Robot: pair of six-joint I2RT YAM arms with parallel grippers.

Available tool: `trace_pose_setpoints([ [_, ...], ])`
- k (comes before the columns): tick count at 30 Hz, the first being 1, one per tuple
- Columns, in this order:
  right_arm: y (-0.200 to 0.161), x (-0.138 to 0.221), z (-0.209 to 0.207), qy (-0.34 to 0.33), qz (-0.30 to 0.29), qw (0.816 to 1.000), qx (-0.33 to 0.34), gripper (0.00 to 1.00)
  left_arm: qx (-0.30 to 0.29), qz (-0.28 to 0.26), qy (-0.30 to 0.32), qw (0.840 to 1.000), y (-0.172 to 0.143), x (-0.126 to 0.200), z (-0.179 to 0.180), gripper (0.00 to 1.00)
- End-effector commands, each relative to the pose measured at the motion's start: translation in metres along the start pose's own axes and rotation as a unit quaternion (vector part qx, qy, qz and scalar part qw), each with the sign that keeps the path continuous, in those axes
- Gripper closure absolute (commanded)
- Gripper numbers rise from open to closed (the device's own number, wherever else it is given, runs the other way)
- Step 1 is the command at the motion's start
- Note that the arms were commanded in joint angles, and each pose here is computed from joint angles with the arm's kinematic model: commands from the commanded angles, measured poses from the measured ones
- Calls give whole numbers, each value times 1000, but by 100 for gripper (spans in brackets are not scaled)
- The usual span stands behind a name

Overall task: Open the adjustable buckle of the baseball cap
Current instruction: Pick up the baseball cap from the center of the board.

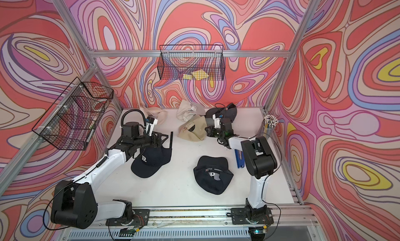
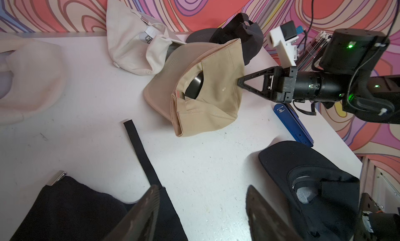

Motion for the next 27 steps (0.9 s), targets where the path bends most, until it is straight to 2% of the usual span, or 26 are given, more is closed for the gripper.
trace_pose_setpoints([
  [1,13,20,35,50,-7,995,88,100,-41,-28,2,999,28,15,-14,35],
  [6,13,41,60,73,-1,988,139,100,-95,-56,-22,994,48,22,-36,38],
  [10,14,60,74,70,-6,984,166,100,-134,-73,-28,988,60,23,-48,36],
  [20,17,106,112,106,-21,979,175,100,-148,-88,-73,982,58,17,-61,31],
  [27,11,122,133,152,-6,968,197,100,-209,-136,-114,962,75,25,-78,30],
])
Point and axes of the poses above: each gripper's point midway between its finger pads, its own x axis back along the fingers, its own z axis along the line the jaws close on, y = z × x, the point moved 4 cm from there along x, back along the fingers, and after that the axes turned 11 degrees about -x, right-handed, at the moved point
